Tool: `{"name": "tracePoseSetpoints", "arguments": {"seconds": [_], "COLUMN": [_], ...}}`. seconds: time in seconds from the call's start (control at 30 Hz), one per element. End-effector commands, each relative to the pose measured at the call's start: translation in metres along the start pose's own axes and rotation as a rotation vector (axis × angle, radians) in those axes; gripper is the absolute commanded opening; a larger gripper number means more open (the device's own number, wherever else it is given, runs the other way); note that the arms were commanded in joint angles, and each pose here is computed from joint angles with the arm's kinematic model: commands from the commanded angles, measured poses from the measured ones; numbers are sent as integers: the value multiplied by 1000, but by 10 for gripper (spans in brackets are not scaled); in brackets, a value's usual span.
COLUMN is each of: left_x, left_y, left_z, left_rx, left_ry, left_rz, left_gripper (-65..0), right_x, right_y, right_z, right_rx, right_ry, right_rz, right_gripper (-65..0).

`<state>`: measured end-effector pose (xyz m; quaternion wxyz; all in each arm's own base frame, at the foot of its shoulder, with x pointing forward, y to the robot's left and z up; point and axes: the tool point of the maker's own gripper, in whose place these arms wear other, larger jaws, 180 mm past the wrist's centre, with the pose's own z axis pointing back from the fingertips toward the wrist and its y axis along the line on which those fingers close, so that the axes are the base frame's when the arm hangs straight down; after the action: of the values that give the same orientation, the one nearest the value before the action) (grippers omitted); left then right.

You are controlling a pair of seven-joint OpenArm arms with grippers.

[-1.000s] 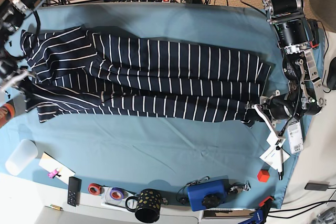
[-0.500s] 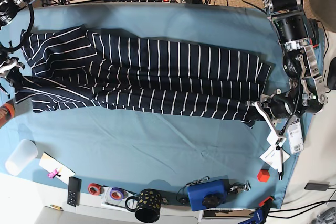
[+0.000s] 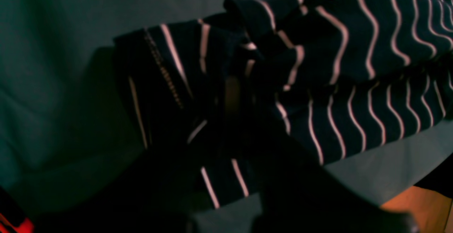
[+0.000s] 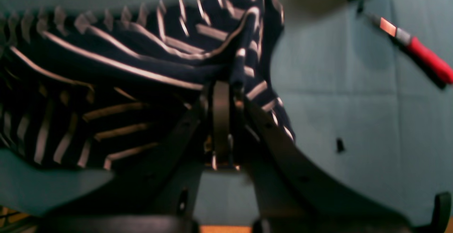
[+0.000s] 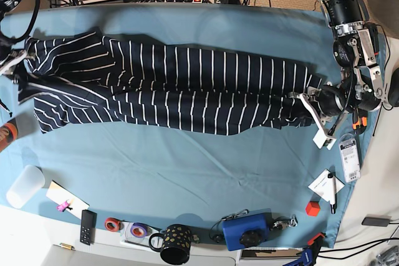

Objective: Layout the t-shirt on the table in an organized manner, then fold the t-shirt properly
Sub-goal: 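Grasp the shirt end with the left gripper and fold it inward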

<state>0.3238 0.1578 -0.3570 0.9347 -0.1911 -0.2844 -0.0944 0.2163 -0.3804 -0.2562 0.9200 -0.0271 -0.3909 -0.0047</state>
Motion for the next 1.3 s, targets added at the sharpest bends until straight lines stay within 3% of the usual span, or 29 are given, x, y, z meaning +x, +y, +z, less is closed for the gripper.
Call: {"name": "tracePoseSetpoints", "arguments": {"seconds": [0.0, 0.23, 0.57, 0.7, 0.77, 0.8, 0.87, 0.93, 1.17, 1.27], "left_x": [13, -7, -16, -16, -15, -15, -16, -14, 13, 16], "left_y": [0, 5, 3, 2, 2, 2, 7, 15, 24, 18], "left_z": [6, 3, 2, 2, 2, 2, 5, 11, 38, 38], "left_rx": [-1, 24, 14, 9, 9, 10, 24, 53, 100, 69], "left_ry": [-40, 11, 27, 28, 21, 22, 32, 32, -63, -80], "left_rz": [-12, -5, -27, -51, -51, -50, -36, -31, -97, -91], "left_gripper": [-650, -650, -642, -423, -357, -342, -336, -336, -327, -297], "right_x": [9, -20, -50, -53, -52, -51, -50, -52, -53, -53], "right_y": [-7, -23, 5, 8, 6, 5, 2, 3, 2, 2], "right_z": [6, 10, -4, -6, -4, -4, -2, -1, -1, -1], "right_rx": [-28, -115, -51, -43, -48, -50, -53, -50, -53, -58], "right_ry": [-18, 101, 115, 116, 117, 118, 121, 128, 131, 130], "right_rz": [33, 55, -49, -60, -52, -45, -26, -20, -26, -44], "right_gripper": [-650, -650, -650, -650, -650, -630, -505, -438, -436, -436]}}
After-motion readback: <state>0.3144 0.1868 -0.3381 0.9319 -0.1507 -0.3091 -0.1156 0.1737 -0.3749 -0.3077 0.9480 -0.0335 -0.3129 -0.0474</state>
